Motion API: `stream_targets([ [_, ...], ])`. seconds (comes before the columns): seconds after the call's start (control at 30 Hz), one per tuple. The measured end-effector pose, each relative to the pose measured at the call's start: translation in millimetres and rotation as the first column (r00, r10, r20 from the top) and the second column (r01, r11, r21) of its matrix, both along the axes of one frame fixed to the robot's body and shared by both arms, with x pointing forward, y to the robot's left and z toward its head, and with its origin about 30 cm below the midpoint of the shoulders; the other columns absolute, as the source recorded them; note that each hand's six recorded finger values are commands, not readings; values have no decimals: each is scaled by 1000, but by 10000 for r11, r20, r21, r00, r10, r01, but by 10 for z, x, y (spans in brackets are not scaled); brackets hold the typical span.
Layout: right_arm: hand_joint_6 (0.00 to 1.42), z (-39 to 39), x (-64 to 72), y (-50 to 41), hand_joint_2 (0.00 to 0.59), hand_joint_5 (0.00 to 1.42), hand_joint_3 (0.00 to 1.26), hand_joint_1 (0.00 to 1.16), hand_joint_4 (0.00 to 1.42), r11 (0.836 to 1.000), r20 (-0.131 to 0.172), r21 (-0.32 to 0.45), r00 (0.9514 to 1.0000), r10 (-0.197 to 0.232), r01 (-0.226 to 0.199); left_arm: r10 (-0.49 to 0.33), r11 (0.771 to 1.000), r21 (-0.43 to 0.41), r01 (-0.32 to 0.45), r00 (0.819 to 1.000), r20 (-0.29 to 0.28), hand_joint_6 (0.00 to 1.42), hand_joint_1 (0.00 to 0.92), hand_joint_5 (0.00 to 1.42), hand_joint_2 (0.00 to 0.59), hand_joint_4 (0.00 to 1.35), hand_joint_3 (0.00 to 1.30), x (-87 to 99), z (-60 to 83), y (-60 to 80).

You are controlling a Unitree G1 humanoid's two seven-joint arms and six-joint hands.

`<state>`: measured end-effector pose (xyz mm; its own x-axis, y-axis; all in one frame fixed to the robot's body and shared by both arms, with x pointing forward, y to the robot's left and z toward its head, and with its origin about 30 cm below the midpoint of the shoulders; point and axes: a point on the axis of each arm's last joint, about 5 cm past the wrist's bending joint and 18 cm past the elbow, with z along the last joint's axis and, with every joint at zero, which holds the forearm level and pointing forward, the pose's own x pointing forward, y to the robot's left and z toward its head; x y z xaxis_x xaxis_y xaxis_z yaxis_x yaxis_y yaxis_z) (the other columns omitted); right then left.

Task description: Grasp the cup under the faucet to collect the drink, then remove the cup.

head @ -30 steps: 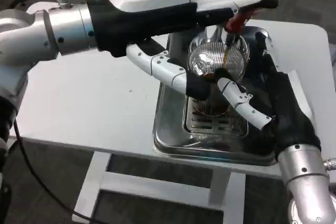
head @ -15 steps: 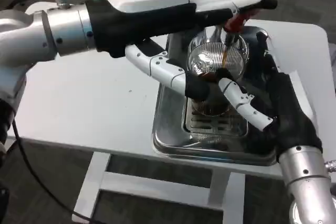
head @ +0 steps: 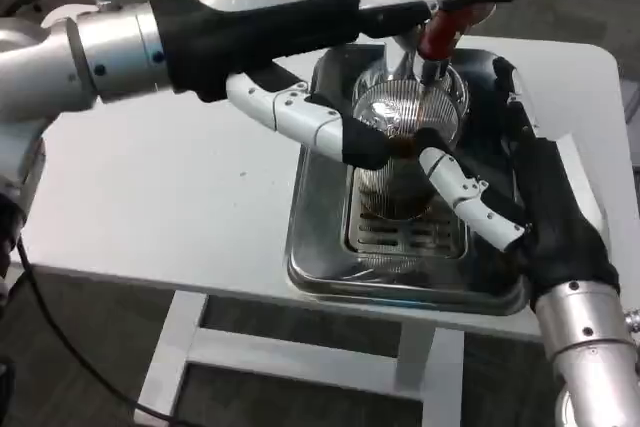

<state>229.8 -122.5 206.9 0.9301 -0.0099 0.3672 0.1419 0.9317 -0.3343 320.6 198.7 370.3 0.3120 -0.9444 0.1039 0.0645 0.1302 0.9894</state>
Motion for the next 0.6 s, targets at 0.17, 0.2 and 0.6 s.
stream_targets([
  [0.17, 1, 5, -4, 6, 321, 0, 0, 511, 0, 10000, 29, 33, 10000, 19, -19, -8, 9995, -314, -5, 9991, -416, 267, 0, 0, 46, 0, 37, 13, 8, 31],
  [0.2, 1, 5, -4, 7, 321, 0, 0, 511, 0, 10000, 29, 35, 10000, 20, -20, -20, 9994, -359, 3, 9989, -465, 267, 0, 0, 46, 0, 36, 16, 7, 33],
  [0.6, 1, 21, 9, 16, 322, 0, 0, 514, 0, 10000, 83, 53, 10000, 47, -48, -246, 9935, -1130, 105, 9920, -1236, 266, 0, 0, 38, 0, 0, 69, -40, 77],
])
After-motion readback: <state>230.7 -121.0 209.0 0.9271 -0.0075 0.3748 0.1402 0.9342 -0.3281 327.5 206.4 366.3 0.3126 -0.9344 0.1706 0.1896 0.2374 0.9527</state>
